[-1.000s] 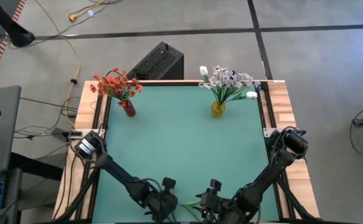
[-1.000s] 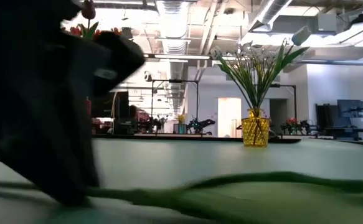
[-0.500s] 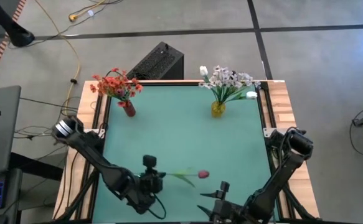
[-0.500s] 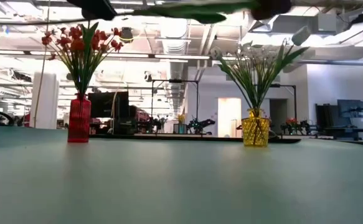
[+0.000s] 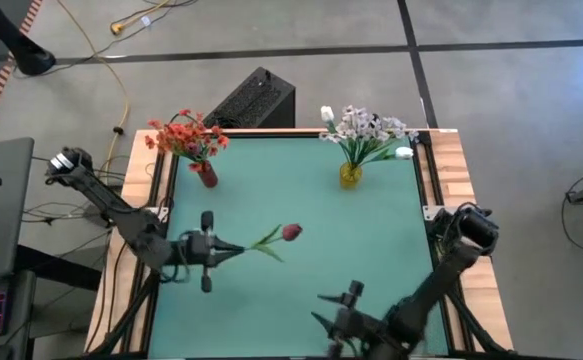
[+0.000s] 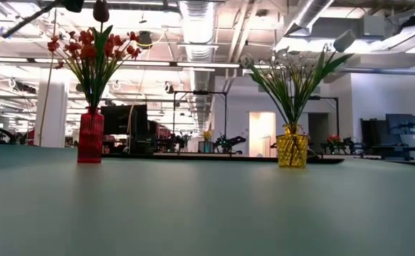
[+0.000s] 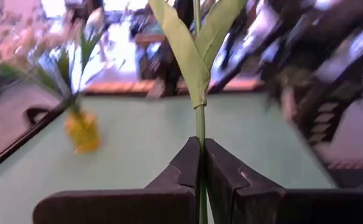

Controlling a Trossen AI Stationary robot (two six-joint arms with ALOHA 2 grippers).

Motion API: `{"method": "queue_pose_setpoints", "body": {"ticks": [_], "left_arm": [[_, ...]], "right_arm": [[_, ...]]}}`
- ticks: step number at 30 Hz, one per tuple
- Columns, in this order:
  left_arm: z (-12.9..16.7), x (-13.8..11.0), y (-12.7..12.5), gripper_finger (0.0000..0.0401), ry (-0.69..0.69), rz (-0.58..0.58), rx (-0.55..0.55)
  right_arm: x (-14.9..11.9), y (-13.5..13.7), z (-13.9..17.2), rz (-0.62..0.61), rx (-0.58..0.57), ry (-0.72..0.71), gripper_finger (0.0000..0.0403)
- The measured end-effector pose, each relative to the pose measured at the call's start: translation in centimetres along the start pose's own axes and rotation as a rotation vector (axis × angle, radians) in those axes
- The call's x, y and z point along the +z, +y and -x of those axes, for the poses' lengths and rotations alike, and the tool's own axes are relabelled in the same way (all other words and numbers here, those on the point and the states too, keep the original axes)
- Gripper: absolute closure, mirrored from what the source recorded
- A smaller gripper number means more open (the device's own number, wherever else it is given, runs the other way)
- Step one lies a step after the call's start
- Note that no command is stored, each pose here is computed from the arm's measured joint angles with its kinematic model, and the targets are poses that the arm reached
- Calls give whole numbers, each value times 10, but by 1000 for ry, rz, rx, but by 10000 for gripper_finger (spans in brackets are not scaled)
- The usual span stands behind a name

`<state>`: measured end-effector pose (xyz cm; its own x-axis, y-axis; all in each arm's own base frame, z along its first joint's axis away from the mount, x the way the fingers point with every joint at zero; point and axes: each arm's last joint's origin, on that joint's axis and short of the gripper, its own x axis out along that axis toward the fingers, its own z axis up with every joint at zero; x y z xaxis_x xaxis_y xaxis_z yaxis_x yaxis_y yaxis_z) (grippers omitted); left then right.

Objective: Sort flowers into vase by color
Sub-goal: Put the dark red flower into the red flower vase

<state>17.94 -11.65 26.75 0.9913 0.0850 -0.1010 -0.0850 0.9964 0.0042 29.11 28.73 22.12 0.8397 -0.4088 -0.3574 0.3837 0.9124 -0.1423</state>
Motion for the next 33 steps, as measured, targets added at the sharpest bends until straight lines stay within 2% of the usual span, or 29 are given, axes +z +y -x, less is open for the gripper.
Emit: {"method": "queue_pose_setpoints", "body": {"ticks": [2, 5, 10, 15, 18, 21, 24, 28, 33], "left_arm": [[5, -3, 9, 401, -55, 18, -23], [9, -1, 20, 401, -90, 1, -31], [15, 10, 33, 401, -146, -149, -46], [22, 15, 49, 401, -147, -308, 17], [24, 14, 59, 401, -121, -346, 17], [24, 15, 69, 401, -120, -343, -1], [21, 15, 77, 401, -115, -333, -11], [17, 15, 88, 401, -108, -333, 14], [17, 23, 100, 401, -175, -321, 69]], "right_arm": [[-1, -12, -22, 6, 28, 100, 184], [15, -33, -60, 39, 176, 275, 193], [39, -77, -129, 194, 381, 304, 208], [69, -126, -184, 213, 517, 104, 219], [68, -157, -208, 182, 600, -9, 225], [65, -190, -227, 108, 596, -113, 231], [75, -218, -236, 20, 580, -276, 233], [90, -234, -236, 31, 592, -467, 233], [93, -239, -237, 142, 551, -533, 234]]}}
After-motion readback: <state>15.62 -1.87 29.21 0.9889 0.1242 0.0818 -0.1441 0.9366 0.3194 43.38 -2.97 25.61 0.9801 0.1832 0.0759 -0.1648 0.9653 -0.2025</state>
